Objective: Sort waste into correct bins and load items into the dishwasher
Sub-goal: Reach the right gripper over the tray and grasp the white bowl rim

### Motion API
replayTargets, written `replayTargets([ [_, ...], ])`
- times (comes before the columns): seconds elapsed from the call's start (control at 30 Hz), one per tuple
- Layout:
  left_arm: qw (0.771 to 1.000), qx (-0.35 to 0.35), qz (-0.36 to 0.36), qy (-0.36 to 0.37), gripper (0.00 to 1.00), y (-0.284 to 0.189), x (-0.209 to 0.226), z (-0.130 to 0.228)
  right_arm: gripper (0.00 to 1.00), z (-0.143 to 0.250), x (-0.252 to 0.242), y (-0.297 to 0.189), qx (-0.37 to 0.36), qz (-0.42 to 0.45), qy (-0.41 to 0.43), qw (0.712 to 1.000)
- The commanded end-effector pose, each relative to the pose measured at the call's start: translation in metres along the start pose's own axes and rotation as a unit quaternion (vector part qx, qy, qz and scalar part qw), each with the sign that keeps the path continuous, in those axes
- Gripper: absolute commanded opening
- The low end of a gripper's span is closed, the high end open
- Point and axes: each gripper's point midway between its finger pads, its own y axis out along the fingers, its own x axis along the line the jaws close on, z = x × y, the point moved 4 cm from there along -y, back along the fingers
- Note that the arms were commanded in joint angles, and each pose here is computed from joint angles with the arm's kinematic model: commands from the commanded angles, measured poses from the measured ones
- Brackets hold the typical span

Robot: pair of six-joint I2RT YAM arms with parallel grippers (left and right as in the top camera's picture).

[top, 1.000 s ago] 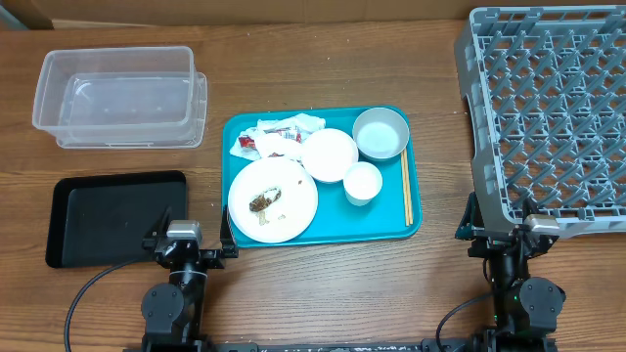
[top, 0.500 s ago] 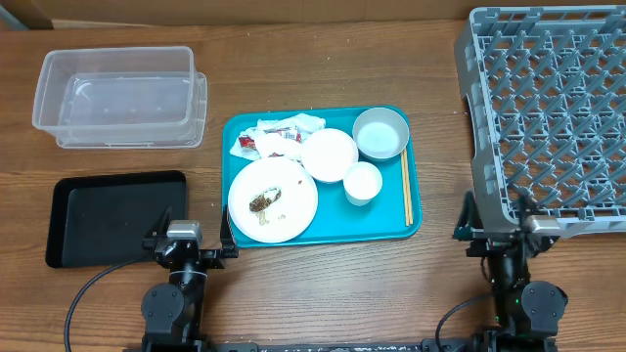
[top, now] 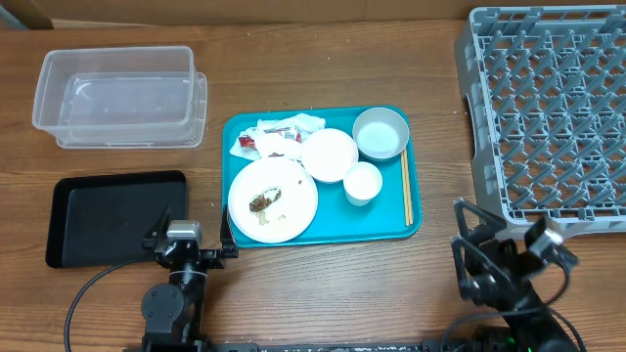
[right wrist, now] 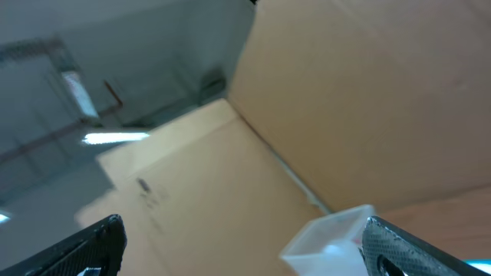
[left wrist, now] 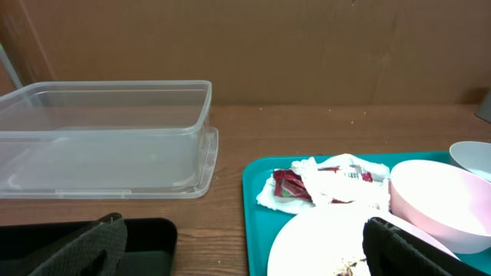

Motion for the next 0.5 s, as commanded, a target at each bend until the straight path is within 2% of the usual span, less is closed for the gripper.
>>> replayTargets([
  [0.0, 1.000, -0.004, 0.001, -0.003, 1.00, 0.000, 0.000, -0.001, 1.00, -0.016, 0.024, 0.008, -0.006, 0.003, 0.037, 0.999],
  [0.2, 1.000, -0.004, 0.001, -0.003, 1.00, 0.000, 0.000, -0.001, 0.99, -0.039, 0.031, 0.030, 0.074, 0.163, -0.075, 0.981],
  [0.33, 1.000, -0.004, 0.001, -0.003, 1.00, 0.000, 0.000, -0.001, 1.00, -0.057, 0.032, 0.050, 0.146, 0.230, -0.098, 0.957],
  [0.47, 1.000, -0.004, 0.001, -0.003, 1.00, 0.000, 0.000, 0.000, 1.00, -0.075, 0.024, 0.076, 0.203, 0.261, -0.101, 0.938],
])
